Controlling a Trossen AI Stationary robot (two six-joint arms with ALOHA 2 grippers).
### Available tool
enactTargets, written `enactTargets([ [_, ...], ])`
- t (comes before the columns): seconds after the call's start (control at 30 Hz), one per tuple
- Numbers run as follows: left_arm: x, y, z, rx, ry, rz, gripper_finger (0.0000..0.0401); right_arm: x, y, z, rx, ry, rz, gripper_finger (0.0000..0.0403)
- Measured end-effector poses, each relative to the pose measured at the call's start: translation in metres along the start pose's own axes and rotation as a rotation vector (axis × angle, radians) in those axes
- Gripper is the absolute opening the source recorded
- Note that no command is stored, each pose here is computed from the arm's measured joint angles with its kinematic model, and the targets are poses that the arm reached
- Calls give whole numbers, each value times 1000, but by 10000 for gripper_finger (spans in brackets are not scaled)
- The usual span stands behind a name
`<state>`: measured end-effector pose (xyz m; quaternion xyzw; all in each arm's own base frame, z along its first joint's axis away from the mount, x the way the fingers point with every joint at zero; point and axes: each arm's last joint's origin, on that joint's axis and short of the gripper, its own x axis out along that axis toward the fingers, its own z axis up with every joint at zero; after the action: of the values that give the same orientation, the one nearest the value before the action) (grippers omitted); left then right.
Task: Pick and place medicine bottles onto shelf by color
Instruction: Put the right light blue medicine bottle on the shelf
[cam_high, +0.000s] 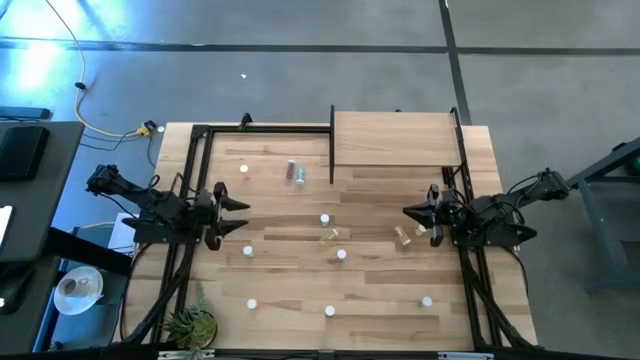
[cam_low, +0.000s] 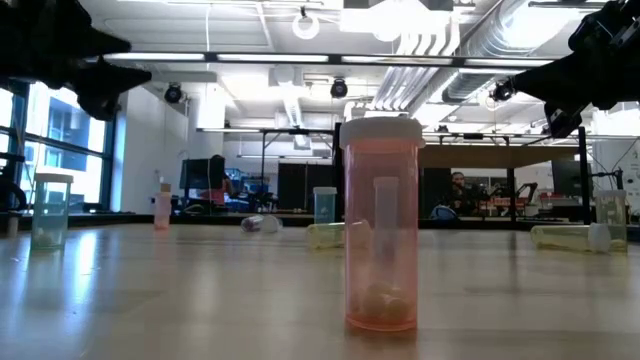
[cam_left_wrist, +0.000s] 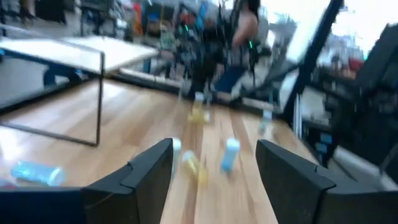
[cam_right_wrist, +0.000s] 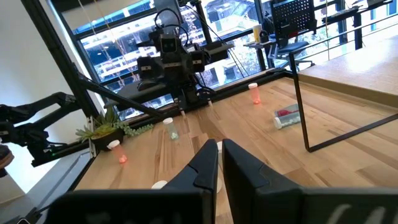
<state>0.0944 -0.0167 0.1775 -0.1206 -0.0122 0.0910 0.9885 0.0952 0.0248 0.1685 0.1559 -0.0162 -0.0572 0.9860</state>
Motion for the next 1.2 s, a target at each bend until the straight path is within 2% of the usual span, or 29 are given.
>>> enactTargets([
  [0.1,0,-2,9,4,-90,-8,219,0,0,0,0,0,-1,13],
  [0.23,-2,-3,19,73,-179,-20,219,0,0,0,0,0,0,13],
  [0.47,-3,0,29,175,-272,107,218,0,0,0,0,0,0,13],
  [0.73,1,4,35,241,-327,144,218,0,0,0,0,0,0,13],
  [1.0,17,1,58,292,-287,144,218,0,0,0,0,0,0,13],
  [1.2,43,-1,77,336,-202,214,218,0,0,0,0,0,0,13],
])
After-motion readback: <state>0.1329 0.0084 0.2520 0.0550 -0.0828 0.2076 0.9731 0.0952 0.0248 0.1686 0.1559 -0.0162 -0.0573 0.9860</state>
